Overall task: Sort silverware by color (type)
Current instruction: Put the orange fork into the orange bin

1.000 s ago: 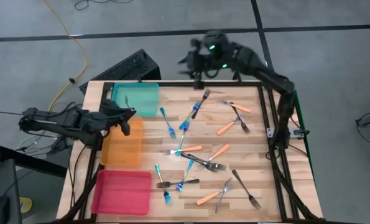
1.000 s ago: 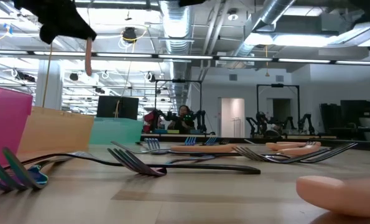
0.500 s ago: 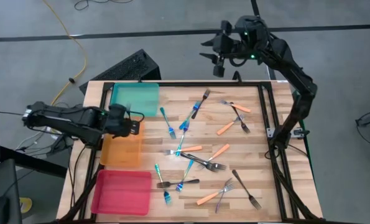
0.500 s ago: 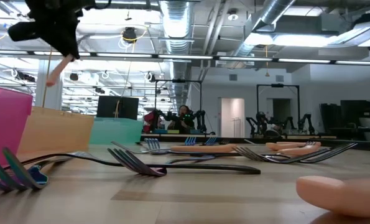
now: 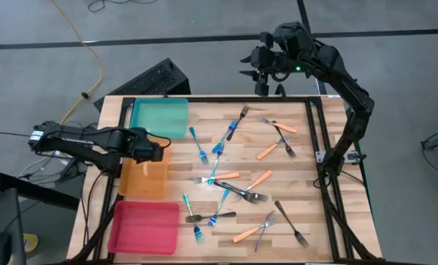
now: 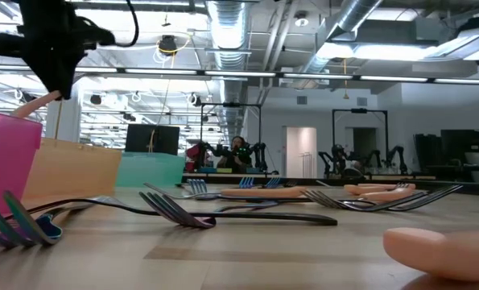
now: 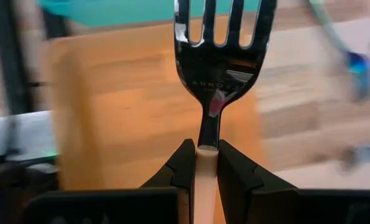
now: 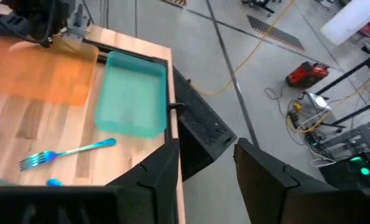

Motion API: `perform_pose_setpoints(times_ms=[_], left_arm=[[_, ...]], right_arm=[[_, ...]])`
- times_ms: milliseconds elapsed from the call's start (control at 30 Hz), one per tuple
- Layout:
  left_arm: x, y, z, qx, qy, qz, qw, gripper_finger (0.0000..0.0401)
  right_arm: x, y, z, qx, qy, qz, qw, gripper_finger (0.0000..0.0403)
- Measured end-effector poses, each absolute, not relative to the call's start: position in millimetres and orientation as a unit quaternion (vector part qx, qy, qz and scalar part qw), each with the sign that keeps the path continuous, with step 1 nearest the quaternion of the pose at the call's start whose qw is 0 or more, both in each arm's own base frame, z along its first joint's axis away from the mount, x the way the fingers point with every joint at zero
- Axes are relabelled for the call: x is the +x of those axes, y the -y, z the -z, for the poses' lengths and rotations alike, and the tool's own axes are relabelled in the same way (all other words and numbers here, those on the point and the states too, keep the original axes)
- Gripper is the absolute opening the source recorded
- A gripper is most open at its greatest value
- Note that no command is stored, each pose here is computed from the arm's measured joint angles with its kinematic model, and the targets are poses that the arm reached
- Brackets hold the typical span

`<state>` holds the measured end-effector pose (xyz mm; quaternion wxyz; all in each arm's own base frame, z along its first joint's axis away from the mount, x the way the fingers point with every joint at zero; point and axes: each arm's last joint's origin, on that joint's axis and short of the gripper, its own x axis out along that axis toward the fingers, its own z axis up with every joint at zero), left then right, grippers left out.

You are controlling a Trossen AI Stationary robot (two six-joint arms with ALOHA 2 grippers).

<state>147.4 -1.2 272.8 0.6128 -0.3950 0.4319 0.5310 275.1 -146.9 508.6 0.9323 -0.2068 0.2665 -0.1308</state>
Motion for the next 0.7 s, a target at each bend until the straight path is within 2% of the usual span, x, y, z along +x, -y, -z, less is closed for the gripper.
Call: perform_pose_setpoints(times_ms=[333,700], left_arm=[[157.6,-4.1,-265.2,-0.375,-0.44,-0.535,0.616,0.0023],[153.9,-6.0,-215.2,-0.411,-0.49,-0.502,0.582,0.0023]], right_arm=[[274.3,146.4,-505.7,-0.199,-0.28,0.126,0.931,0.0175],[274.8,145.9,-506.2,-0.193,-0.273,0.118,0.935,0.0175]])
